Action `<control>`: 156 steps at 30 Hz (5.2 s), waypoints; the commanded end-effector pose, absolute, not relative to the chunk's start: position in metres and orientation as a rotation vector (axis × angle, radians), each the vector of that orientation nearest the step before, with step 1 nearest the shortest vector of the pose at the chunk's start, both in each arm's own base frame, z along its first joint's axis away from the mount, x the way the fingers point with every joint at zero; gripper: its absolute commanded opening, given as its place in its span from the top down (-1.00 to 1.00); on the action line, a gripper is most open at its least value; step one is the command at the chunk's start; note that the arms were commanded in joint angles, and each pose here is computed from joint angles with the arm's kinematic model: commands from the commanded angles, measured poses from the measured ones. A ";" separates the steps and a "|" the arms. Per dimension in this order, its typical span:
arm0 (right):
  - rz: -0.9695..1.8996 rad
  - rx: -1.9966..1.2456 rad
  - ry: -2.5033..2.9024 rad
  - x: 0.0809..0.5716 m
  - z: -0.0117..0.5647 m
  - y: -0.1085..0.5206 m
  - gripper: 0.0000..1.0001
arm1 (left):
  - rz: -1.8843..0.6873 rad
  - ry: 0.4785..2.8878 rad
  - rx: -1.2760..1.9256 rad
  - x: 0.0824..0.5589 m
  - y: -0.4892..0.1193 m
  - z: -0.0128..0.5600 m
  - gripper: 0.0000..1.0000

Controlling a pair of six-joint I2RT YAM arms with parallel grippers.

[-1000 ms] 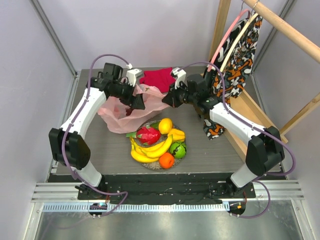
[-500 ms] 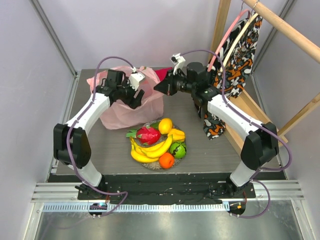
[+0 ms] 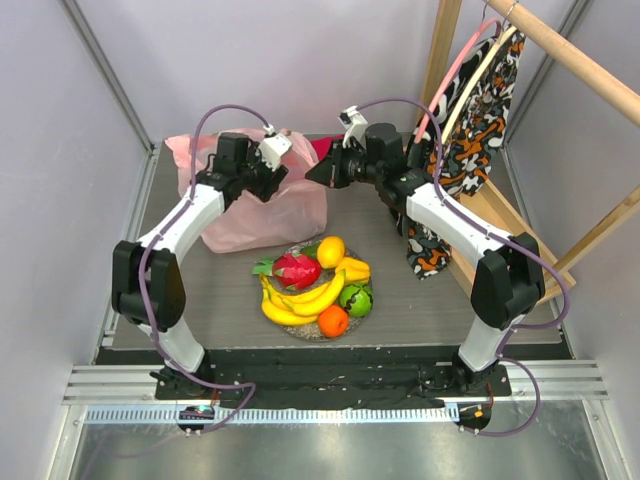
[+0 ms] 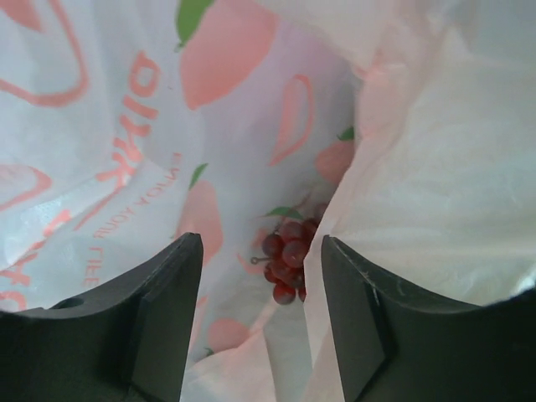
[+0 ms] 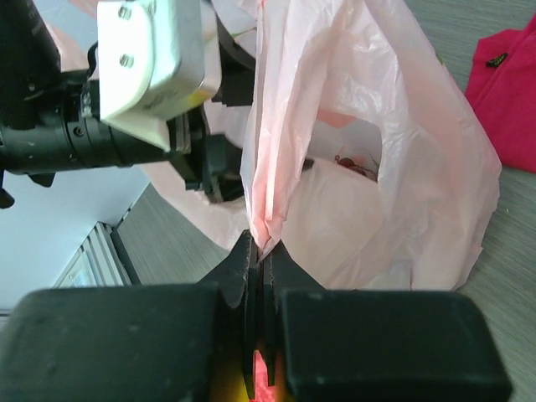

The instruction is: Take the fake fruits out of the plastic bag

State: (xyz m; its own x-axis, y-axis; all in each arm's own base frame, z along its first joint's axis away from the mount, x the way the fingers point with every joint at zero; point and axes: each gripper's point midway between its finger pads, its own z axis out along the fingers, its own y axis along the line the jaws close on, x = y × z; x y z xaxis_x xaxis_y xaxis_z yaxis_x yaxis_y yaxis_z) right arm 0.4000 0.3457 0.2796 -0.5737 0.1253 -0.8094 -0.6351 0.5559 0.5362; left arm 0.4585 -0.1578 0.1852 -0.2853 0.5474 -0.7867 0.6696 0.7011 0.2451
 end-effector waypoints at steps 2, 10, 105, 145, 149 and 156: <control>1.091 -0.418 1.866 0.395 0.299 0.340 0.98 | -0.103 1.909 0.829 0.493 -0.158 0.210 -0.15; 1.077 -0.414 1.858 0.395 0.304 0.337 0.98 | -0.776 1.881 0.835 0.424 -0.212 0.294 -0.14; 0.982 -0.437 1.914 0.407 0.264 0.333 0.98 | -0.368 2.072 1.197 0.379 -0.179 0.249 1.00; 0.685 -0.428 1.600 0.539 0.322 0.352 -0.22 | -0.869 1.784 1.183 0.225 -0.243 0.383 1.00; 0.654 -0.466 1.609 0.518 0.327 0.339 -0.36 | -0.953 1.887 1.253 0.200 -0.254 0.336 1.00; 0.672 -0.490 1.612 0.489 0.334 0.328 -0.36 | -0.990 2.007 1.313 0.191 -0.256 0.279 1.00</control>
